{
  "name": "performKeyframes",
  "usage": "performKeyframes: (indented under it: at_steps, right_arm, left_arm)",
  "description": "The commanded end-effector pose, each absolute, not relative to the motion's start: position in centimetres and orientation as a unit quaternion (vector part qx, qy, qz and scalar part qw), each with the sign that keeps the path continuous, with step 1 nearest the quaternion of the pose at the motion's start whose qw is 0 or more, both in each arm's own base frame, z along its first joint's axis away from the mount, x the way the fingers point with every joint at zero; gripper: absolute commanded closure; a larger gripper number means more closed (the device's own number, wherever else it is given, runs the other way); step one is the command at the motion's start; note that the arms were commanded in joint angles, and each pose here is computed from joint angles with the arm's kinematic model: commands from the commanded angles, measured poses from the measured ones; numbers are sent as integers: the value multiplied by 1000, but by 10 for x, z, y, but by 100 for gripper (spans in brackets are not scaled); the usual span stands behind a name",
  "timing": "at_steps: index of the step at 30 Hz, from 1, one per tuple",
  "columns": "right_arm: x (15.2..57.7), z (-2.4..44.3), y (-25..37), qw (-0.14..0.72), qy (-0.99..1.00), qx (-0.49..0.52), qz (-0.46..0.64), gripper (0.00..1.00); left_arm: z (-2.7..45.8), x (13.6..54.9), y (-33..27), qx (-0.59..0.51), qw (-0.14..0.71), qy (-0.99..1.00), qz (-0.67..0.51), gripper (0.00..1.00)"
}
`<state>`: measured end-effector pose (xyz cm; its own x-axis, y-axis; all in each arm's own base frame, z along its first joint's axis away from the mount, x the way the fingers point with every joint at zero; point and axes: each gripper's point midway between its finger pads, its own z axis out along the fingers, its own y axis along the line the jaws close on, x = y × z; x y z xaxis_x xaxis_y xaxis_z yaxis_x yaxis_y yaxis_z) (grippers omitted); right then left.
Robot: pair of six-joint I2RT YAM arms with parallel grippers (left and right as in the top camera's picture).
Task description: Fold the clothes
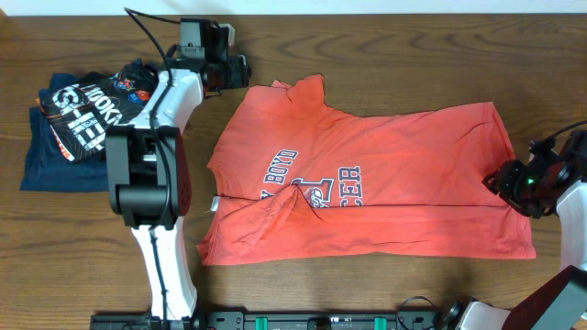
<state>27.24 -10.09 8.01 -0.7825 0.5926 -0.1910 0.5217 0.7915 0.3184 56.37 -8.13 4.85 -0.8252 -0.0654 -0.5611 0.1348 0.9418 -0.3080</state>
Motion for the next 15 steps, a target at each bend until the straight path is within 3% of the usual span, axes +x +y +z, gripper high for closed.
performKeyframes:
  at_steps: [1,6,8,12,15]
  right_arm:
    - [278,89,-99,153,938,283,126,51]
    - [277,89,-98,151,938,284,127,51]
    - [276,89,-98,150,938,284,127,51]
    - [277,89,-98,151,938,284,127,51]
    - [276,89,-98,150,938,284,127,51]
  left_arm:
    - [35,570,-82,26,294,941,-168,40]
    - [14,562,-96,35,266,941,-204,41]
    - [10,556,-101,37,252,944,-208,48]
    - [5,545,-110,42,229,949,-211,50]
    - [4,540,-116,45,219,950,-218,57]
